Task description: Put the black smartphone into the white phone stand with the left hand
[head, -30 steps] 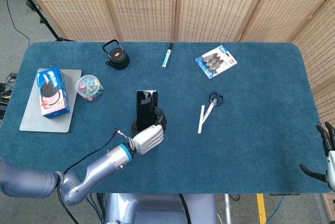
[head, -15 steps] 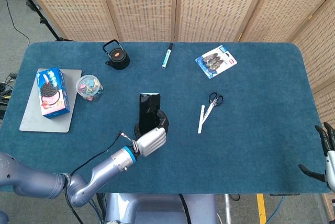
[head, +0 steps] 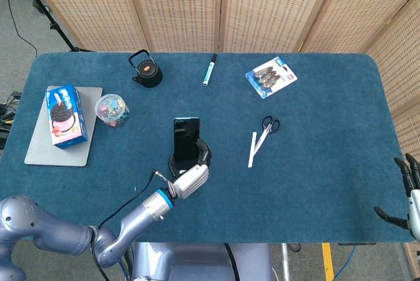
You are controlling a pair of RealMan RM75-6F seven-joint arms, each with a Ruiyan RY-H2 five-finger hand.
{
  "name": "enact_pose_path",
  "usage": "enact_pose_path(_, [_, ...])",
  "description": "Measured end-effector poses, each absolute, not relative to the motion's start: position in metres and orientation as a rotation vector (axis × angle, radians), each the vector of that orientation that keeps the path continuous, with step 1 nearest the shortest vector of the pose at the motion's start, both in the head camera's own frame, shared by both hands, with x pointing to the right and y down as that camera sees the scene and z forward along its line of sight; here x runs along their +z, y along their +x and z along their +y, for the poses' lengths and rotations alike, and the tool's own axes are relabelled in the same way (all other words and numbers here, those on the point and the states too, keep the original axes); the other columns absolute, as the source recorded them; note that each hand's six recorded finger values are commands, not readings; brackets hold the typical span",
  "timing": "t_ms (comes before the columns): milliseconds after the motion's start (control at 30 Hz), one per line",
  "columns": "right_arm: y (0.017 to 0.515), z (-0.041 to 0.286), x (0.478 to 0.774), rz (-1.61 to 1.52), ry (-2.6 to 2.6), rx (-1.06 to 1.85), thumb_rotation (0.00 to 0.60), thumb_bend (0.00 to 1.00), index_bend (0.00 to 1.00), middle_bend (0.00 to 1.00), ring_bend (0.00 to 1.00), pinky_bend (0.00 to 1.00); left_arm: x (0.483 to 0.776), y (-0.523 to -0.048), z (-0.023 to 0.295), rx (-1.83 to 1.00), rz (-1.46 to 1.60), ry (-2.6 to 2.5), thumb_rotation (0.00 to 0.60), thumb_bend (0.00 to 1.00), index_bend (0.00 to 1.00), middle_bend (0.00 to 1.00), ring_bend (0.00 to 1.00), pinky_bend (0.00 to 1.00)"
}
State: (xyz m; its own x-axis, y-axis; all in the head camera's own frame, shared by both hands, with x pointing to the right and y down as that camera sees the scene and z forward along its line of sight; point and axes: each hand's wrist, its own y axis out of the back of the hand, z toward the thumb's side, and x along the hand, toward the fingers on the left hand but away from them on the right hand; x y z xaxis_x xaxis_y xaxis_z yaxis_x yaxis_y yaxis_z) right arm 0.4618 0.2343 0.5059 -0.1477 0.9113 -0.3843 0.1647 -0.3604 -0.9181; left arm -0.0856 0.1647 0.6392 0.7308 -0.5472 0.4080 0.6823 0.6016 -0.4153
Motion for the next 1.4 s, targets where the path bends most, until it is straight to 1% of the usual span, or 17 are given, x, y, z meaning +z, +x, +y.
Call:
enact_pose_path(167, [0.461,0.234,0.507,-1.236,-1.512,1.568,0.6,0.0,0.0,0.0,0.0,0.0,0.646,-0.087,0.169,-0.738,-0.233,-0.578,0.6,0.17,0.69,0.57,0.38,0.34])
enact_pose_path(300, [0.461,0.235,0.507,-1.236,-1.515,1.568,0.6,0.0,0.0,0.0,0.0,0.0,0.657,-0.088,0.173,-0.767,-0.227,-0.583,0.6,0.17,0.69,0.57,0.38,0.34])
enact_pose_path(567, [0.461,0.234,0.507,-1.24,-1.518,1.571,0.6,0.0,0.0,0.0,0.0,0.0,0.666,-0.085,0.18,-0.804,-0.203,-0.581,0.6,0.17,0.69,0.57,0.38,0.34])
enact_pose_path(800, [0.462,0.234,0.506,-1.246,-1.522,1.57,0.6,0.0,0.0,0.0,0.0,0.0,0.665,-0.081,0.184,-0.789,-0.196,-0.559,0.6,0.17,0.69,0.57,0.38,0.34])
enact_pose_path(1133, [0.462,0.234,0.505,-1.252,-1.528,1.563,0.6,0.0,0.0,0.0,0.0,0.0,0.653,-0.074,0.188,-0.782,-0.157,-0.422,0.6,0.17,0.69,0.57,0.38,0.34])
enact_pose_path(1400, [0.461,0.234,0.504,-1.254,-1.534,1.558,0.6,0.0,0.0,0.0,0.0,0.0,0.654,-0.073,0.195,-0.801,-0.139,-0.337,0.6,0.17,0.69,0.58,0.38,0.34])
